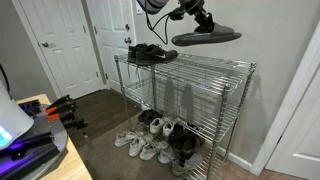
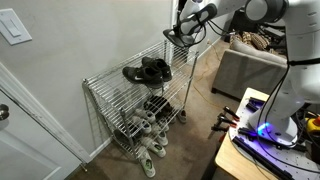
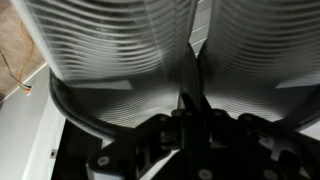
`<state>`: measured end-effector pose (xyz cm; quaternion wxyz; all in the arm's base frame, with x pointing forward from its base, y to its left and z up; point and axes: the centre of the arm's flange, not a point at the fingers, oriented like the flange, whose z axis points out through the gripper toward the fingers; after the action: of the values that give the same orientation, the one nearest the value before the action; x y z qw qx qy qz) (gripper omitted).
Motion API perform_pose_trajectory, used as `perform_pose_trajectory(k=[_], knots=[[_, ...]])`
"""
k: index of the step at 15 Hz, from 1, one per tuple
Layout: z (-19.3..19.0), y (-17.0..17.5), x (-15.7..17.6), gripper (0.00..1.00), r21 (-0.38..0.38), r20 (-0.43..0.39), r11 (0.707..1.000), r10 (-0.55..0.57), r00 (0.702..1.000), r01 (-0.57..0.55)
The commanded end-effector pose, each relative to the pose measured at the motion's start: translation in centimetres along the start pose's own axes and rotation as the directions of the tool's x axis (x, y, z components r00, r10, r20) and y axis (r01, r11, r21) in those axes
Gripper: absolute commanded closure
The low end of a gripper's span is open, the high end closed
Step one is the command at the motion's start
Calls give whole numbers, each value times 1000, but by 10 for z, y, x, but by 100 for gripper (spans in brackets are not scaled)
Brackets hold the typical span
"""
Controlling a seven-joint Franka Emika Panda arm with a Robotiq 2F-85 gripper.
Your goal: Remove the pair of grey slippers from the top rack and put them on the second rack from the top
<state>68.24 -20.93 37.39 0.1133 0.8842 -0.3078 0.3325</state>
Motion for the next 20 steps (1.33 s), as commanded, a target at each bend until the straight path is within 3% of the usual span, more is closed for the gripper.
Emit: perform_pose_trajectory(k=[1, 6, 8, 14, 18, 20], knots=[[-31, 12, 0, 96, -80, 35, 995, -55, 998, 58], [-41, 25, 3, 95, -228, 123, 958, -152, 981, 177], [-44, 32, -4, 95, -326, 177, 910, -208, 962, 257], [-61, 66, -3, 95, -587, 289, 716, -251, 924, 378], [-56, 84, -14, 96, -676, 407, 568, -244, 880, 470], [-40, 91, -32, 96, -670, 479, 525, -233, 846, 524]])
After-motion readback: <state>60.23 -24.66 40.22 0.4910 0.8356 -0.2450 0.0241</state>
